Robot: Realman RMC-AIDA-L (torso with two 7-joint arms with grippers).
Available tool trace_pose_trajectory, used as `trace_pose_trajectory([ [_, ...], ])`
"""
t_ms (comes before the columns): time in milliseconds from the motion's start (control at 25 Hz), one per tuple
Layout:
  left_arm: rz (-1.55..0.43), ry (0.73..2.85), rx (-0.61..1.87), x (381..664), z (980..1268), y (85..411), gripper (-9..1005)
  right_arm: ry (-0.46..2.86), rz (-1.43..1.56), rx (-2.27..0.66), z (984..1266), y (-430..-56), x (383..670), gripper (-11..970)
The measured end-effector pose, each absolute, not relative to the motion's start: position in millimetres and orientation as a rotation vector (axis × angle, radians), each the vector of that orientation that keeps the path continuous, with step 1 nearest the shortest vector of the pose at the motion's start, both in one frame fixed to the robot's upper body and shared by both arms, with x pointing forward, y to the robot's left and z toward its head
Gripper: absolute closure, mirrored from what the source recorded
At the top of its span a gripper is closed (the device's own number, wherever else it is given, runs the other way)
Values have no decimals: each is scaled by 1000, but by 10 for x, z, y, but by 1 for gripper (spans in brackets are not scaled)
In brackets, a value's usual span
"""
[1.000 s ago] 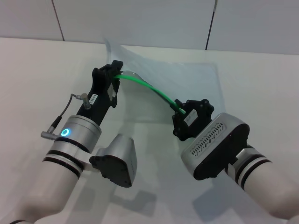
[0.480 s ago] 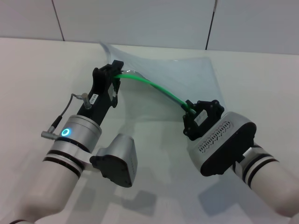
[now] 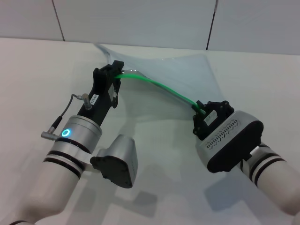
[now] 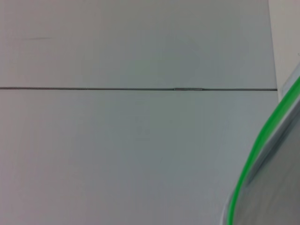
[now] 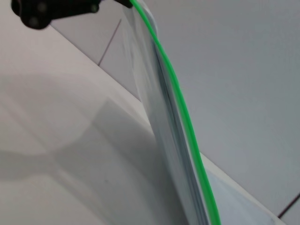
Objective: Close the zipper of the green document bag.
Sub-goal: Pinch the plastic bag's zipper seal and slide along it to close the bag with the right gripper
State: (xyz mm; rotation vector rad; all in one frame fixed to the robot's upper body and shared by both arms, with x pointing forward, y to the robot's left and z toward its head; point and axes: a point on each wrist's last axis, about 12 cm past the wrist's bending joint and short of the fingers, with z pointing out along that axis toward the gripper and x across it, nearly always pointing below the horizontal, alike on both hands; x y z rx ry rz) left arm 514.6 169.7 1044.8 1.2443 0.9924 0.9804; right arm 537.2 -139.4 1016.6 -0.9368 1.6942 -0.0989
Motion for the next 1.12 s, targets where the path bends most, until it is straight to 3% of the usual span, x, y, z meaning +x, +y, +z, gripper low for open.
trace_pose_trajectory([
  [1120,984,989,1248,5145,10445,1700,944,1797,-205,-889,10021,-1721,5455,882],
])
